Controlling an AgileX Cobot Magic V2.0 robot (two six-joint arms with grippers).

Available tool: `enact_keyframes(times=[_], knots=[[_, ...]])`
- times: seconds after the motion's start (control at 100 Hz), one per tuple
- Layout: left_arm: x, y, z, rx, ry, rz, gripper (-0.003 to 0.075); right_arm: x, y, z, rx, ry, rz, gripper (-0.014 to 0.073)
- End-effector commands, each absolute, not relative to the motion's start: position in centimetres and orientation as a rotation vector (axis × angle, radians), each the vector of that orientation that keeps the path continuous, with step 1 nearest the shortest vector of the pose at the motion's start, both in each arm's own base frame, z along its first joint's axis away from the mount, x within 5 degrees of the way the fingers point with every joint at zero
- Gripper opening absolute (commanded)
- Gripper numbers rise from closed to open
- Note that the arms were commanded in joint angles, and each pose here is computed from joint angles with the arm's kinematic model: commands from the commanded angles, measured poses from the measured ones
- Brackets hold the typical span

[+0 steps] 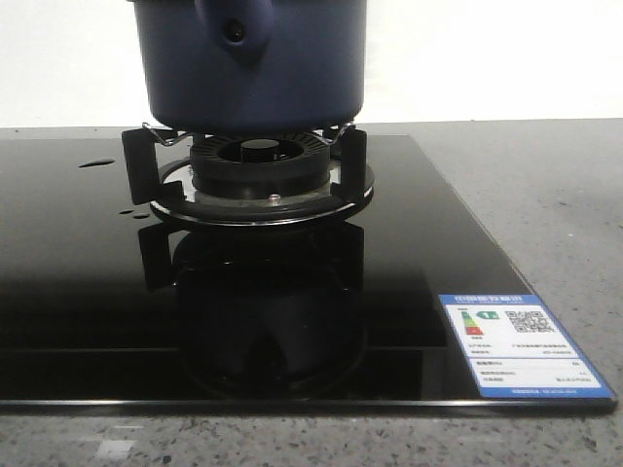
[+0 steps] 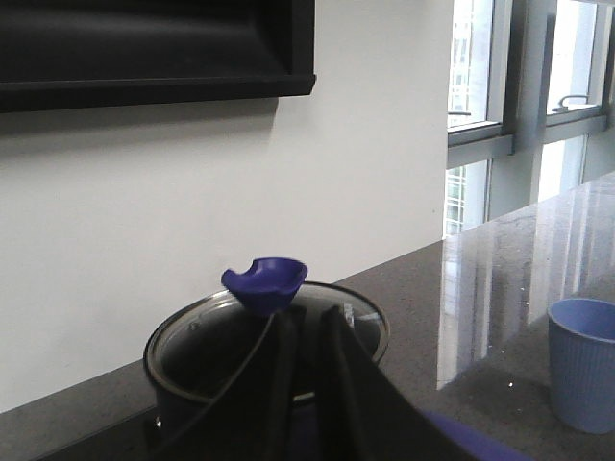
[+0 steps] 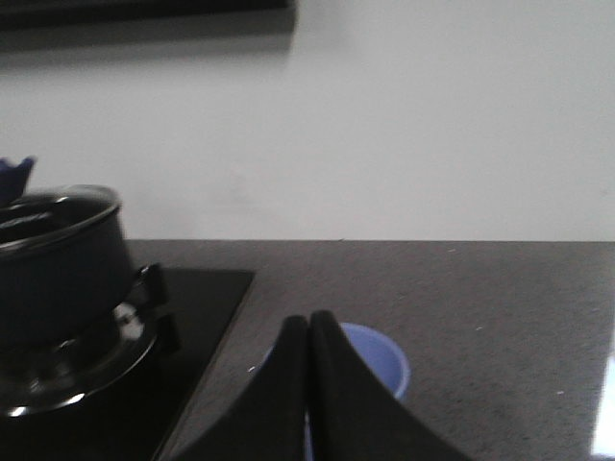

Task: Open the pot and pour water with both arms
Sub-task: 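Open the left gripper and lift it away from the lid knob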

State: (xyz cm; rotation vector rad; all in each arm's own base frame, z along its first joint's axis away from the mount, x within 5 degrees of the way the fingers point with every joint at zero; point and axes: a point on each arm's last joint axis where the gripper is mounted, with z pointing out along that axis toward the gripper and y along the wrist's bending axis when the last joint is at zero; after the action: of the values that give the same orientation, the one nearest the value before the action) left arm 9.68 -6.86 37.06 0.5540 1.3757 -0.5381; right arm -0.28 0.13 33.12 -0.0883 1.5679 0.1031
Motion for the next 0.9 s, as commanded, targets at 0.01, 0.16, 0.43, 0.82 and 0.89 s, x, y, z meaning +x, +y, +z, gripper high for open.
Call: enact_keyframes(times=[0.01,0.16,0.43,0.82,0.89], knots=[[7.6,-5.8,36.1,0.476,1.343,-0.555,-0.0019,-1.2,0.8,33.9,-0.193,1.524,0.169,-0.0074],[5.8,-4.9,33.5,0.429,1.330,-0.544,-0.0019,-1.7,1.2,33.1,-0.215,1.598,0.241,-0.0074],[4.8,-4.5,32.1,0.420,1.310,-0.543,-0.0019,-1.7,1.3,32.7,-0.225,1.642,0.250,-0.0074],[4.8,-4.5,32.2,0.419,1.309,-0.545,-0.0019,-1.7,1.3,32.7,-0.225,1.642,0.250,-0.0074],[4.8,-4.5,32.2,0.419,1.309,-0.545,-0.0019,-1.7,1.3,32.7,-0.225,1.642,0.250,-0.0074]])
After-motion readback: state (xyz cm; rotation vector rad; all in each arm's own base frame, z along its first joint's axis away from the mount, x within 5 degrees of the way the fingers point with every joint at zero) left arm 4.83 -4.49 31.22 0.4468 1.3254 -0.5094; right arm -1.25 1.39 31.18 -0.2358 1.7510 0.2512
